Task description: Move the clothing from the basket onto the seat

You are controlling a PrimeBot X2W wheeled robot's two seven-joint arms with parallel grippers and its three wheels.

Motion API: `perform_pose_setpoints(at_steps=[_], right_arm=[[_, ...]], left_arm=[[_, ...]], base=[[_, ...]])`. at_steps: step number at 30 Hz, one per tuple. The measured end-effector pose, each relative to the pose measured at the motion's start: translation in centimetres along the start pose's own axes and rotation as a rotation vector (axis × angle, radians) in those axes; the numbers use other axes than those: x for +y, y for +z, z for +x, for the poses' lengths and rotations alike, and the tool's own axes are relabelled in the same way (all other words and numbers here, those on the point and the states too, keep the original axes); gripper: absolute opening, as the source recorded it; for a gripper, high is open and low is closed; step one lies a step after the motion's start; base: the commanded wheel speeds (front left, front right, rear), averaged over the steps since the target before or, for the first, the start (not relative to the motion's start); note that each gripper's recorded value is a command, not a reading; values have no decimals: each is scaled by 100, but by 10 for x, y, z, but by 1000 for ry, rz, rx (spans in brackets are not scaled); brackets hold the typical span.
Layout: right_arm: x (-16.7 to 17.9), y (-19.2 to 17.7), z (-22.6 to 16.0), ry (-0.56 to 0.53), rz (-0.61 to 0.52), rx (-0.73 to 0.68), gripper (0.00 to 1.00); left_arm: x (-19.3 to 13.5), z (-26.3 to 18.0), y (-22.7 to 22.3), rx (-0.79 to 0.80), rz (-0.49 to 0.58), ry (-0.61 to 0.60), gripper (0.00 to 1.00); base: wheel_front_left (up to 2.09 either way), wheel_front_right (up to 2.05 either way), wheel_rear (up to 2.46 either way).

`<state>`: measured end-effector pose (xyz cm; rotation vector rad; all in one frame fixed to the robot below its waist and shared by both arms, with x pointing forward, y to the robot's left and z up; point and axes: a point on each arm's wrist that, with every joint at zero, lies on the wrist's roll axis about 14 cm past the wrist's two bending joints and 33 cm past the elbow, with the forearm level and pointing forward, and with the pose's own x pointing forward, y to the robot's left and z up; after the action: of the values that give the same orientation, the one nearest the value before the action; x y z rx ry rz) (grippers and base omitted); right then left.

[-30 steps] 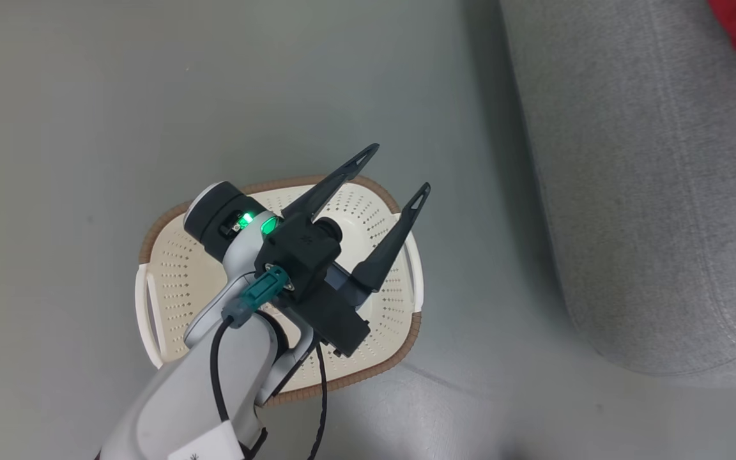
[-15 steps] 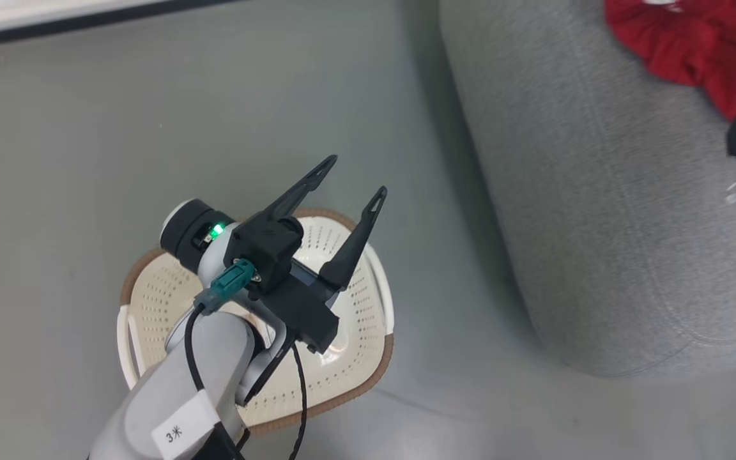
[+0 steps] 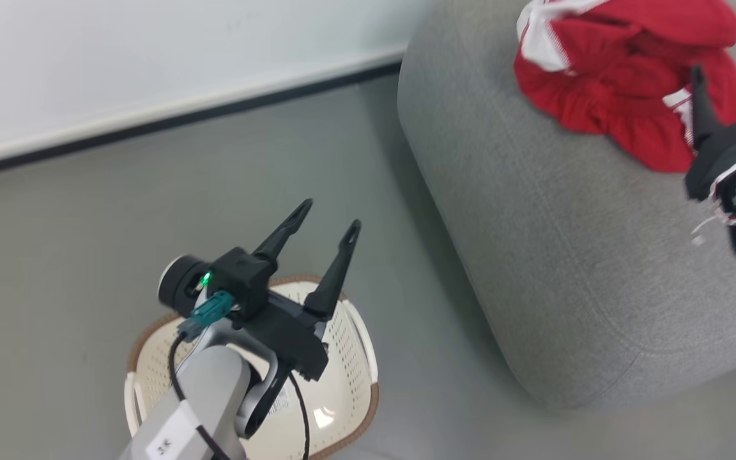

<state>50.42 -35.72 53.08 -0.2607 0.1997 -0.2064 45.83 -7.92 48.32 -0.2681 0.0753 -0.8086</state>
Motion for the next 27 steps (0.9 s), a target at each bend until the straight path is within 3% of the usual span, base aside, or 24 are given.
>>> perform_pose_setpoints(at_steps=[13, 27], right_arm=[[57, 18, -49, 149, 97, -89, 100], [166, 33, -92, 404, 190, -173, 100]], left_arm=[[18, -63, 22, -44, 8, 215, 100], [70, -177, 35, -103, 36, 553, 100]], base=[[0, 0, 0], [0, 0, 0]])
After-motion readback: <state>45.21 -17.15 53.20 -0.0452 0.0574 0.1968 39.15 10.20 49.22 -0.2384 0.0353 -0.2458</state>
